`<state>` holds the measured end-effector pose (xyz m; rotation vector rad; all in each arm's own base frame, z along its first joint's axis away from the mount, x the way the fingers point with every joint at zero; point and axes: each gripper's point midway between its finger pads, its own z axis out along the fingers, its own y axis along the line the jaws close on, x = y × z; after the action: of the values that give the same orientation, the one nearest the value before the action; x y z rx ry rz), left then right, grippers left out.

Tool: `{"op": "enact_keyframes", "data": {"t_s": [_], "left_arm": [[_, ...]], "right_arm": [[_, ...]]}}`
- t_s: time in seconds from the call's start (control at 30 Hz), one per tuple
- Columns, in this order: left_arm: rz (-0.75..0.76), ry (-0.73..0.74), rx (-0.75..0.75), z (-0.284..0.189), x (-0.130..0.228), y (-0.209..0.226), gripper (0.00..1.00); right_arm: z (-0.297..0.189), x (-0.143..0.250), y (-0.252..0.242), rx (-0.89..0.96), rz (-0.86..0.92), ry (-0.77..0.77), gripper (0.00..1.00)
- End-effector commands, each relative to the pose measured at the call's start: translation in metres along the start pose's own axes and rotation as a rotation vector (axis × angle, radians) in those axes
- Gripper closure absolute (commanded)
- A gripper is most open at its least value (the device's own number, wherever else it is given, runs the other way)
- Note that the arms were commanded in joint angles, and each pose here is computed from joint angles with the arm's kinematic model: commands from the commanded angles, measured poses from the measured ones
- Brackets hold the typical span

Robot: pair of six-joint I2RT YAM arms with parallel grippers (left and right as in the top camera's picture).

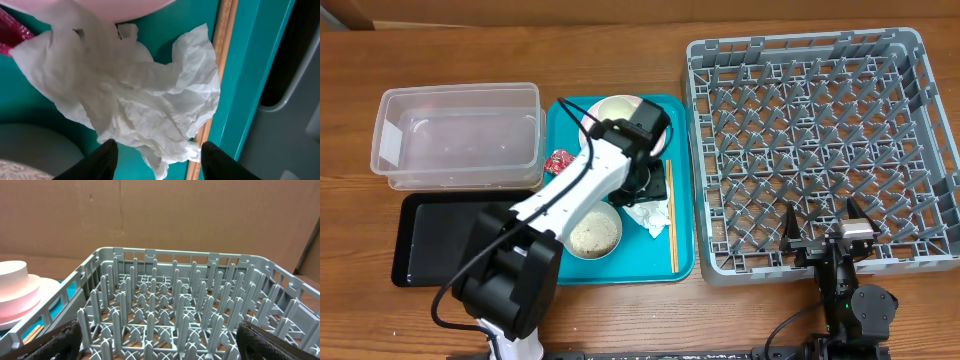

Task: Sort waste into correct bins and load items into the dishwasher
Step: 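Close the left gripper on the crumpled white tissue and lift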

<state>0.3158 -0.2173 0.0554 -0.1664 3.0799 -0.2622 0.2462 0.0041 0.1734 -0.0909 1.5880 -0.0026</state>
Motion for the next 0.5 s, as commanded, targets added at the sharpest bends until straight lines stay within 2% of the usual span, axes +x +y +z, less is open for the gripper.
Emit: {"op": "enact_keyframes", "data": {"t_s": [0.0,0.13,0.17,0.27,0.33,0.47], "left_arm": [[-0.072,-0.087,-0.100,0.002,-0.007,0.006,0.43],[-0.098,-0.091,-0.099,0.002,-0.004,0.001,0.43],[-0.096,-0.092,-0.100,0.002,-0.003,0.001,0.39],[-0.093,-0.098,-0.107,0.006,-0.005,0.001,0.37],[-0.099,-0.122,-0.115,0.008,-0.010,0.002,0.31],[-0.125,-0.155,-0.092,0.008,-0.019,-0.003,0.30]], "right_arm": [[0.000,0.002,0.001,-0.006,-0.004,-0.005,0.00],[0.000,0.002,0.001,-0.006,-0.004,-0.005,0.00],[0.000,0.002,0.001,-0.006,-0.004,-0.005,0.00],[0.000,0.002,0.001,-0.006,-0.004,-0.005,0.00],[0.000,0.002,0.001,-0.006,-0.005,-0.005,0.00],[0.000,0.002,0.001,-0.006,-0.004,-0.005,0.00]]}}
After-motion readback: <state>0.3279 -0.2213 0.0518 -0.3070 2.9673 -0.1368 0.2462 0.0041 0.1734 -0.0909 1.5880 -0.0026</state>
